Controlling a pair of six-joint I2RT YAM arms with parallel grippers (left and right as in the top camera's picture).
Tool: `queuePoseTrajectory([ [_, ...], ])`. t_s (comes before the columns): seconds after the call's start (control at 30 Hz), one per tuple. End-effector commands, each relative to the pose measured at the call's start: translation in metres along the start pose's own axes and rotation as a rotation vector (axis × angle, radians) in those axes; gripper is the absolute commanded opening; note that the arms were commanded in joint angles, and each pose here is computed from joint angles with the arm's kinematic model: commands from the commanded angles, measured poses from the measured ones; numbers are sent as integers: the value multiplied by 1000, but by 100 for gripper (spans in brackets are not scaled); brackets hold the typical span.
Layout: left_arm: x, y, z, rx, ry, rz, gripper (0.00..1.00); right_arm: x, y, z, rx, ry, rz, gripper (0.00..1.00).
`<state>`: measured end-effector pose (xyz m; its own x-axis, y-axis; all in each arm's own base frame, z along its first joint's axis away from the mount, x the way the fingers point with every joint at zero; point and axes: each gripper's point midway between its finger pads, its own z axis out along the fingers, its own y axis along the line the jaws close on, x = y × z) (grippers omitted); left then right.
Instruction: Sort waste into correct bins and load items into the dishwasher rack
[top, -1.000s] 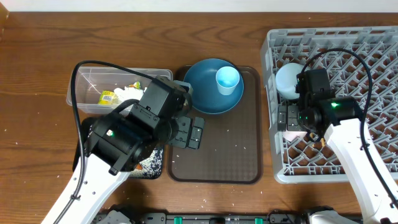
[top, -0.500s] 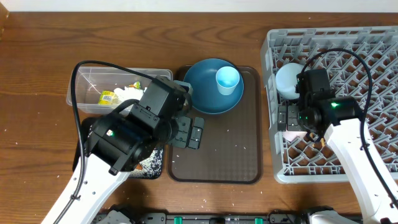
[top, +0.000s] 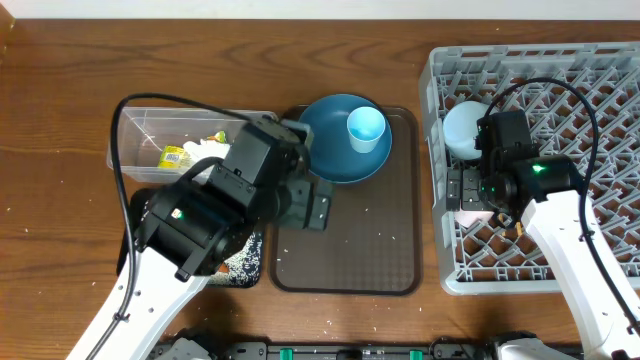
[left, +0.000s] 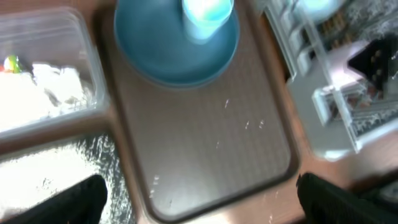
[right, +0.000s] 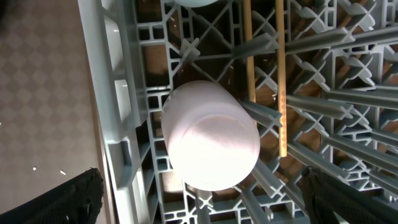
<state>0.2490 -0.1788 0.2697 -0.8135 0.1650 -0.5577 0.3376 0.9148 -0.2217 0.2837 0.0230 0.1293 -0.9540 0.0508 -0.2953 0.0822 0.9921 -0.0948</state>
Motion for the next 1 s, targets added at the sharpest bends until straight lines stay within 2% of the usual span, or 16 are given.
queuePoseTrajectory([
  [0.0, -23, -6, -1, 24, -94, 0, 100, -1, -5, 1, 7, 0, 21, 99],
  [0.1, -46, -20, -2, 92, -178, -14, 98, -1, -5, 1, 7, 0, 21, 99],
  [0.23, -73, -31, 15, 143, -234, -143, 98, -1, -5, 1, 7, 0, 21, 99],
  [0.53, -87, -23, 111, 73, -160, -277, 98, -1, -5, 1, 7, 0, 21, 99],
  [0.63, -81, -7, 144, -17, -133, -334, 88, -1, -5, 1, 7, 0, 21, 99],
  [0.73, -73, 6, 174, -88, -106, -394, 81, -1, -5, 1, 7, 0, 21, 99],
  [0.9, -63, 11, 217, -111, -68, -416, 75, -1, -5, 1, 7, 0, 21, 99],
  [0.97, -60, 12, 232, -115, -61, -416, 66, -1, -5, 1, 7, 0, 21, 99],
])
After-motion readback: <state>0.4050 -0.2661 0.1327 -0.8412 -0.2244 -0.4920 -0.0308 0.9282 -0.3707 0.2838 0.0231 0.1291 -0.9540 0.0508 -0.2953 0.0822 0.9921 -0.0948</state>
